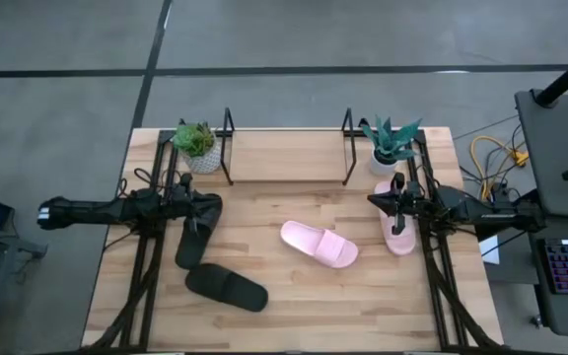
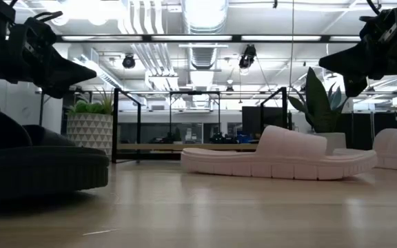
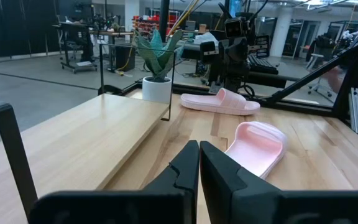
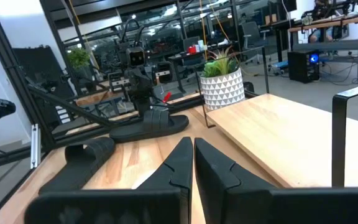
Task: Pick and place slides into the shelf
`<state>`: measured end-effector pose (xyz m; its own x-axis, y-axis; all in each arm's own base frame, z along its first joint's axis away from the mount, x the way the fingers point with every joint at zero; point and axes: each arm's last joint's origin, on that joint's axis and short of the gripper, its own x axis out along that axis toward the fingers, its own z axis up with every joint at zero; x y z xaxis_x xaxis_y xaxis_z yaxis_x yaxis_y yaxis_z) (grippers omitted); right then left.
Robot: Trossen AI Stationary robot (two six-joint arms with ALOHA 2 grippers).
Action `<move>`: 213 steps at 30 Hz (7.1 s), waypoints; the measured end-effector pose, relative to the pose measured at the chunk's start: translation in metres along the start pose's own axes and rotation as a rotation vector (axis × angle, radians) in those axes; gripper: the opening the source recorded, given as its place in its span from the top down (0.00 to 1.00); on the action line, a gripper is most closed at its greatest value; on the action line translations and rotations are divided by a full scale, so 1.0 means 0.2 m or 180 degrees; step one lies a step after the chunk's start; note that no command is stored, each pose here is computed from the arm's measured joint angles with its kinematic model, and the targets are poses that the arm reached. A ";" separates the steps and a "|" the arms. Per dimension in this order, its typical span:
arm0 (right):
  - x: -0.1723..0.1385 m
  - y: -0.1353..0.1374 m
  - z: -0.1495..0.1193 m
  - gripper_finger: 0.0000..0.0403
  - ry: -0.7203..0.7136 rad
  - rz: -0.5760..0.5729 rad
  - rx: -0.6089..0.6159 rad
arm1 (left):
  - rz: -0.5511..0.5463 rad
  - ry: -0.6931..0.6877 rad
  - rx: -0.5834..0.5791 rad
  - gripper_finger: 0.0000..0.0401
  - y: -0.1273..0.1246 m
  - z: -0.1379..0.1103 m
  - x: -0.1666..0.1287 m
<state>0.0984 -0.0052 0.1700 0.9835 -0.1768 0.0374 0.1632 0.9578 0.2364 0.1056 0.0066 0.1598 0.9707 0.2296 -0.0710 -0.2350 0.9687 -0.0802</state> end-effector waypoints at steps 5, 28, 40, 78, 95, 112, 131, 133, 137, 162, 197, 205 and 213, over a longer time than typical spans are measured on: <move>0.00 0.00 0.00 0.98 -0.0001 0.0001 0.0000 | 0.0000 -0.0001 0.0000 1.00 0.00 0.00 0.00; 0.00 0.00 0.00 0.98 -0.0001 0.0001 0.0000 | -0.0002 0.0000 -0.0001 1.00 0.00 0.00 0.00; 0.00 0.00 0.00 0.98 0.0000 0.0001 0.0000 | 0.0000 0.0000 -0.0001 1.00 0.00 0.00 0.00; 0.00 0.00 0.00 0.98 0.0000 0.0002 0.0000 | 0.0001 -0.0001 -0.0001 1.00 0.00 0.00 0.00; 0.00 0.00 0.00 0.98 -0.0001 0.0001 -0.0001 | 0.0001 0.0000 0.0000 1.00 0.00 0.00 0.00; 0.00 0.00 0.00 0.98 0.0000 0.0001 0.0000 | -0.0001 0.0000 0.0000 1.00 0.00 0.00 0.00; 0.00 0.00 0.02 0.98 -0.0127 0.0006 0.0016 | -0.0028 -0.0295 -0.0070 1.00 0.00 0.05 0.00; 0.00 0.00 0.02 0.98 -0.0154 0.0010 -0.0061 | -0.0028 -0.0297 -0.0071 1.00 0.00 0.05 0.00; 0.00 0.01 0.03 0.98 -0.0230 0.0019 -0.0241 | 0.0015 -0.0385 -0.0068 1.00 0.00 0.06 0.00; -0.04 0.08 0.35 0.65 -0.1192 0.0019 -0.1376 | 0.0574 -0.1298 0.1152 0.79 0.00 0.29 -0.03; 0.27 0.27 0.60 0.49 0.1535 -0.1063 -0.1056 | 0.0551 -0.1181 0.1186 0.59 -0.02 0.24 0.05; 0.27 0.28 0.60 0.49 0.1616 -0.0939 -0.1118 | 0.0546 -0.1117 0.1209 0.59 -0.02 0.23 0.06; 0.24 0.28 0.61 0.49 0.1909 -0.0873 -0.0340 | 0.0566 -0.1276 0.1156 0.59 -0.02 0.25 0.05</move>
<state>0.1447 0.0132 0.3033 0.7730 -0.2901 -0.5642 0.3899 0.9188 0.0617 0.1180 0.0099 0.2102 0.8777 0.3413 0.3365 -0.4328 0.8659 0.2506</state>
